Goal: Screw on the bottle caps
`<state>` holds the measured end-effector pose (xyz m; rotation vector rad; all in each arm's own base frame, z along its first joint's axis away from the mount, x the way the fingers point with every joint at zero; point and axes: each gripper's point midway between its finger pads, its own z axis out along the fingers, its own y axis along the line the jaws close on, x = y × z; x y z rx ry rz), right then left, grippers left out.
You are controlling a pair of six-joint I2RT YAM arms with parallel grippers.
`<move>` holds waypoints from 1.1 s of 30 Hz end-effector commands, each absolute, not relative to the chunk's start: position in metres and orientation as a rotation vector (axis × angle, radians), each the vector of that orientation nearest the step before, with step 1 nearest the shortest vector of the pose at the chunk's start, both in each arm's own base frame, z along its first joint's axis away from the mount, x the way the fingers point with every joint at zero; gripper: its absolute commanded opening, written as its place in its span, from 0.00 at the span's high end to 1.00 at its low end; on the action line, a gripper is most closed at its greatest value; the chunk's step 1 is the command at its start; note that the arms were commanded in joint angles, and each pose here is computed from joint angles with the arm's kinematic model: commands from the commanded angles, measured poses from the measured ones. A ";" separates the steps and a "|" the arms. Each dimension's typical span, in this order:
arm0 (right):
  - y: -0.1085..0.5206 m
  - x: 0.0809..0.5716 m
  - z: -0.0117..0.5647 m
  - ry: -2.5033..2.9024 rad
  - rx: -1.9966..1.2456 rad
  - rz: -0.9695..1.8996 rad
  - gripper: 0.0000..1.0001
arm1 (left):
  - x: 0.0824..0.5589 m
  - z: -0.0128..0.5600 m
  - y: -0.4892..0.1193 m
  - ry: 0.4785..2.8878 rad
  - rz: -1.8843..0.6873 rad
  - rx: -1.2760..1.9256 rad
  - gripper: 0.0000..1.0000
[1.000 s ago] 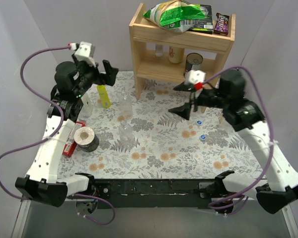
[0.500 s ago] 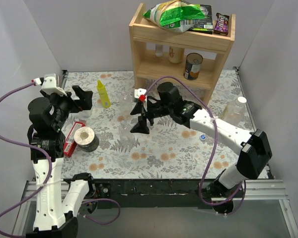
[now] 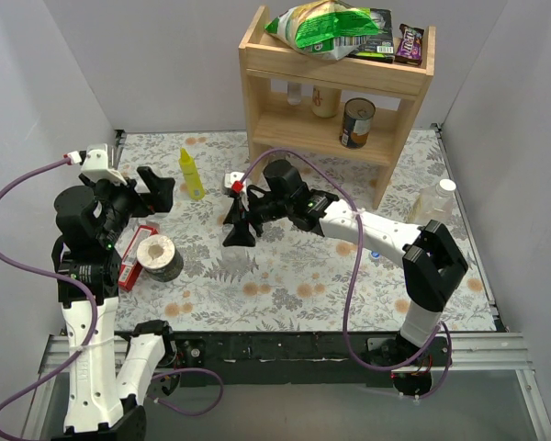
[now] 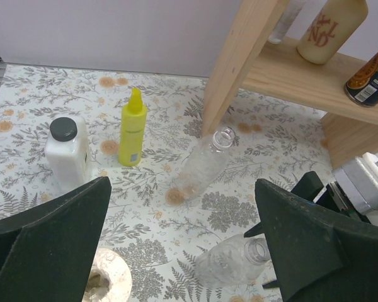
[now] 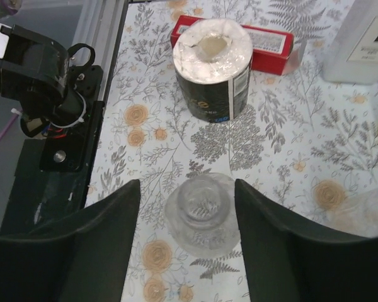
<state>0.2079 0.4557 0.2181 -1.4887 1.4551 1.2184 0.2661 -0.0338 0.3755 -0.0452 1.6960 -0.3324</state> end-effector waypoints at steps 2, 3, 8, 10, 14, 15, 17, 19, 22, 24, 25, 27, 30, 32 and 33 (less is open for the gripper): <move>0.462 0.214 0.241 1.373 -1.382 1.232 0.49 | 0.264 0.364 -0.044 1.724 -0.376 0.024 0.02; 0.465 0.219 0.239 1.380 -1.366 1.214 0.55 | 0.265 0.358 -0.047 1.735 -0.387 0.040 0.02; 0.467 0.228 0.239 1.404 -1.387 1.130 0.78 | 0.262 0.340 -0.063 1.768 -0.462 0.151 0.02; 0.455 0.234 0.255 1.428 -1.373 1.126 0.82 | 0.256 0.336 -0.079 1.769 -0.546 0.256 0.02; 0.407 0.240 0.307 1.493 -1.319 1.183 0.84 | 0.231 0.334 -0.113 1.696 -0.699 0.560 0.02; 0.397 0.242 0.317 1.492 -1.316 1.174 0.85 | 0.225 0.332 -0.117 1.667 -0.710 0.637 0.02; 0.371 0.242 0.337 1.487 -1.309 1.159 0.87 | 0.210 0.324 -0.132 1.635 -0.841 0.735 0.02; 0.356 0.243 0.352 1.473 -1.315 1.152 0.88 | 0.202 0.317 -0.141 1.621 -0.929 0.785 0.02; 0.346 0.237 0.363 1.497 -1.317 1.142 0.98 | 0.198 0.304 -0.158 1.605 -1.033 0.862 0.02; 0.342 0.233 0.385 1.450 -1.304 1.121 0.99 | 0.204 0.295 -0.171 1.595 -0.989 0.906 0.02; 0.341 0.232 0.392 1.434 -1.302 1.114 0.99 | 0.196 0.294 -0.187 1.565 -1.011 0.970 0.02; 0.339 0.230 0.403 1.407 -1.298 1.105 0.99 | 0.198 0.289 -0.207 1.541 -1.008 1.015 0.02; 0.338 0.223 0.413 1.365 -1.311 1.124 0.99 | 0.213 0.282 -0.221 1.545 -1.004 1.004 0.02; 0.338 0.221 0.415 1.355 -1.311 1.134 0.99 | 0.216 0.281 -0.229 1.528 -1.011 1.022 0.02; 0.339 0.220 0.415 1.356 -1.311 1.142 0.99 | 0.223 0.280 -0.233 1.527 -1.004 1.018 0.02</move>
